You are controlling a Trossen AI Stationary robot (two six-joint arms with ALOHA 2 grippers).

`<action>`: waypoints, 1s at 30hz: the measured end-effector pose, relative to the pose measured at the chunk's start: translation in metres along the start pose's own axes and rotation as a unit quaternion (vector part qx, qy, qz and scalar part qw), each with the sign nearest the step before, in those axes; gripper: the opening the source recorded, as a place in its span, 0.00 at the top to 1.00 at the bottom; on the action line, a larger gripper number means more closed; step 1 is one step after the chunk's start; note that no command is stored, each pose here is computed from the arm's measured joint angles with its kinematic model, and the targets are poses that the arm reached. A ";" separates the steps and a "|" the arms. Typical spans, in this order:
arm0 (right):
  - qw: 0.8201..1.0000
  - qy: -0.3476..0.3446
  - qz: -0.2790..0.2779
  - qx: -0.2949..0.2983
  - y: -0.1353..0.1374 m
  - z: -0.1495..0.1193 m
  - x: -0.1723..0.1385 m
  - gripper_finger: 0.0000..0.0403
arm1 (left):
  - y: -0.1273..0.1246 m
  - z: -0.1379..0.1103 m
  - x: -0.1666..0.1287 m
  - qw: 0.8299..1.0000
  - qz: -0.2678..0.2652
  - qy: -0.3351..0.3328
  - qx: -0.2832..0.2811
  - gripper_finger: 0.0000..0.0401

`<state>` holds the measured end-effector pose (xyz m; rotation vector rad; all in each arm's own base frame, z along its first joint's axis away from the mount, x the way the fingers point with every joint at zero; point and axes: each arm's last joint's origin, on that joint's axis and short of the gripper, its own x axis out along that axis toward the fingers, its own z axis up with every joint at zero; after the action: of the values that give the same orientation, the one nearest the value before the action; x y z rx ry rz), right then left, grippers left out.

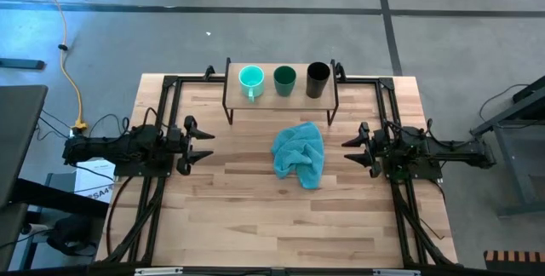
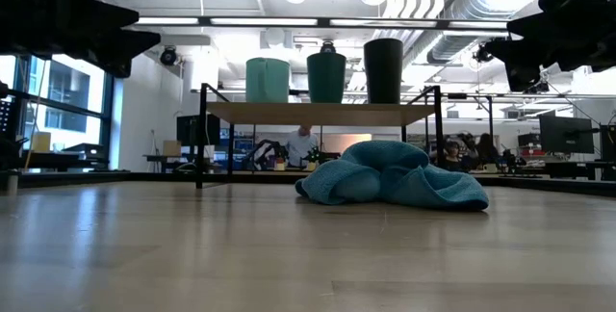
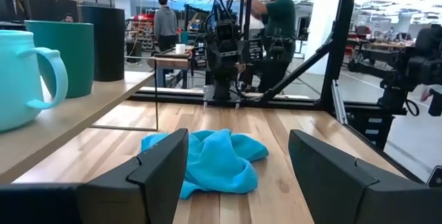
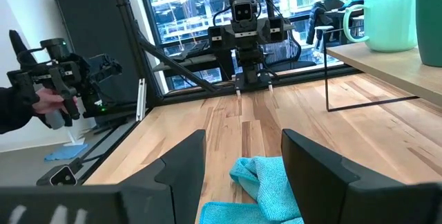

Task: Stack small to large cups/mugs on shelf
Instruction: Return to Home Position

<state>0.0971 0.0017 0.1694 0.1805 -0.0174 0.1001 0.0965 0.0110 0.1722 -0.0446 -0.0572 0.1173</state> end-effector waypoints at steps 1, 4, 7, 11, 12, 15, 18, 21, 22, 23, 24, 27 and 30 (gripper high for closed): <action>1.000 0.000 0.000 0.000 0.000 0.000 0.000 0.55 | 0.000 0.000 0.000 1.000 0.000 0.000 0.000 0.40; 1.000 0.000 0.000 0.000 0.000 0.000 0.000 0.55 | 0.000 0.000 0.000 1.000 0.001 -0.001 0.000 0.40; 1.000 0.000 0.000 0.000 0.000 0.000 0.000 0.55 | 0.000 0.000 0.000 1.000 0.001 -0.001 -0.001 0.40; 1.000 0.000 0.000 0.000 0.000 0.000 0.000 0.55 | 0.000 0.000 0.000 1.000 0.000 -0.001 -0.011 0.40; 1.000 0.000 0.000 0.000 0.000 0.000 0.000 0.55 | 0.000 0.000 0.000 1.000 0.000 -0.001 -0.015 0.40; 1.000 0.000 0.000 0.000 0.000 0.000 0.000 0.55 | 0.000 0.000 0.000 1.000 0.000 -0.001 -0.018 0.40; 1.000 0.000 0.000 0.000 0.000 0.000 0.000 0.55 | 0.000 0.000 0.000 1.000 0.000 -0.001 -0.018 0.40; 1.000 0.000 0.000 0.000 0.000 0.000 0.000 0.55 | 0.000 0.000 0.000 1.000 0.000 -0.001 -0.018 0.40; 1.000 0.000 0.000 0.000 0.000 0.000 0.000 0.55 | 0.000 0.000 0.000 1.000 0.000 -0.001 -0.018 0.40; 1.000 0.000 0.000 0.000 0.000 0.000 0.000 0.55 | 0.000 0.000 0.000 1.000 0.000 -0.001 -0.018 0.40; 1.000 0.000 0.000 0.000 0.000 0.000 0.000 0.55 | 0.000 0.000 0.000 1.000 0.000 -0.001 -0.018 0.40; 1.000 0.000 0.000 0.000 0.000 0.000 0.000 0.55 | 0.000 0.000 0.000 1.000 0.000 -0.001 -0.018 0.40; 1.000 0.000 0.000 0.000 0.000 0.000 0.000 0.55 | 0.000 0.000 0.000 1.000 0.000 -0.001 -0.018 0.40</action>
<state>0.0971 0.0017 0.1694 0.1803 -0.0175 0.0998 0.0965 0.0110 0.1725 -0.0803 -0.0620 0.1164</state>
